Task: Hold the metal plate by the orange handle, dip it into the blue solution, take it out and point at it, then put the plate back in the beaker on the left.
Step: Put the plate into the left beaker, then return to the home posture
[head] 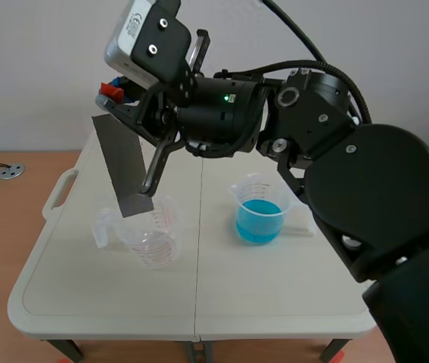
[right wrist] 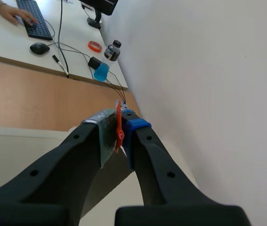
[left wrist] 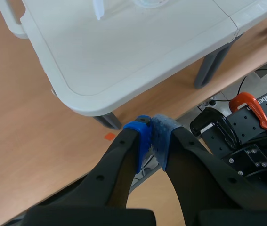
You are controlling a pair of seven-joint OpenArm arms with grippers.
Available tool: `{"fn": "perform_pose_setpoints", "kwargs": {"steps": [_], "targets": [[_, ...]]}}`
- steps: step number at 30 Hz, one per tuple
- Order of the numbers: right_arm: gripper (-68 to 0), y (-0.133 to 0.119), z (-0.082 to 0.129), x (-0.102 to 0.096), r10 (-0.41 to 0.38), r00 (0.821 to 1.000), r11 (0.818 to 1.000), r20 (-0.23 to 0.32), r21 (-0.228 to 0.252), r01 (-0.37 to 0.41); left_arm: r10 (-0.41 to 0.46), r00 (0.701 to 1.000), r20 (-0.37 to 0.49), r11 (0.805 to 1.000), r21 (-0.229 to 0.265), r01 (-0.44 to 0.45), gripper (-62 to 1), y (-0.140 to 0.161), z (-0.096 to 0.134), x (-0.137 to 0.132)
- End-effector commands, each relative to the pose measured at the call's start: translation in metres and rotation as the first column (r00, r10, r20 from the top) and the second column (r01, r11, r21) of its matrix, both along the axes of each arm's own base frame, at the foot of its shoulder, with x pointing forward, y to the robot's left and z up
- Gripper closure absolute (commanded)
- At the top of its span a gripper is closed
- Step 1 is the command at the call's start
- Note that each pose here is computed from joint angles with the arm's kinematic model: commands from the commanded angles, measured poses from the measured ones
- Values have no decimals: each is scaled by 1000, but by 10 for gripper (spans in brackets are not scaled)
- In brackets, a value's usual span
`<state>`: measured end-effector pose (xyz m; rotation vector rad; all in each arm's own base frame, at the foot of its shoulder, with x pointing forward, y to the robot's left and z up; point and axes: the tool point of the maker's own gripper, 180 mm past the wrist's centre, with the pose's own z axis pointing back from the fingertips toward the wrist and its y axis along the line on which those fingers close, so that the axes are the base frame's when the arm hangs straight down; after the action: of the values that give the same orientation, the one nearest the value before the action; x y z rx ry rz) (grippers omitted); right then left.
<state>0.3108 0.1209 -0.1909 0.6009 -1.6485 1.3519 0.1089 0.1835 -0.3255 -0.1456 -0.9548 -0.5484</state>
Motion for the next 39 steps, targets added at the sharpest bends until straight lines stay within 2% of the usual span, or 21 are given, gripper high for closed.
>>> {"fn": "perform_pose_setpoints", "kwargs": {"steps": [1,13,22,27,35,39], "targets": [[-13,3,11,2,8,1000,1000,20,29,-9,0,1000,13,1000,-8,0,-15,-1,3,2],[-13,12,-19,-7,40,998,999,-57,-10,-41,0,1000,13,1000,-8,0,-15,-1,3,2],[-13,6,-49,3,-21,993,999,-119,-36,17,0,1000,12,1000,-7,0,-15,-1,2,2],[-13,2,-61,8,-51,987,998,-150,-34,47,1,1000,8,1000,-5,-1,-15,-1,2,2],[-13,-1,-73,11,-78,982,996,-171,-51,70,9,999,-45,1000,26,-8,-15,3,-7,-3],[-13,-3,-80,11,-84,979,995,-187,-64,74,7,996,-94,998,66,-1,-15,7,-16,-9]]}}
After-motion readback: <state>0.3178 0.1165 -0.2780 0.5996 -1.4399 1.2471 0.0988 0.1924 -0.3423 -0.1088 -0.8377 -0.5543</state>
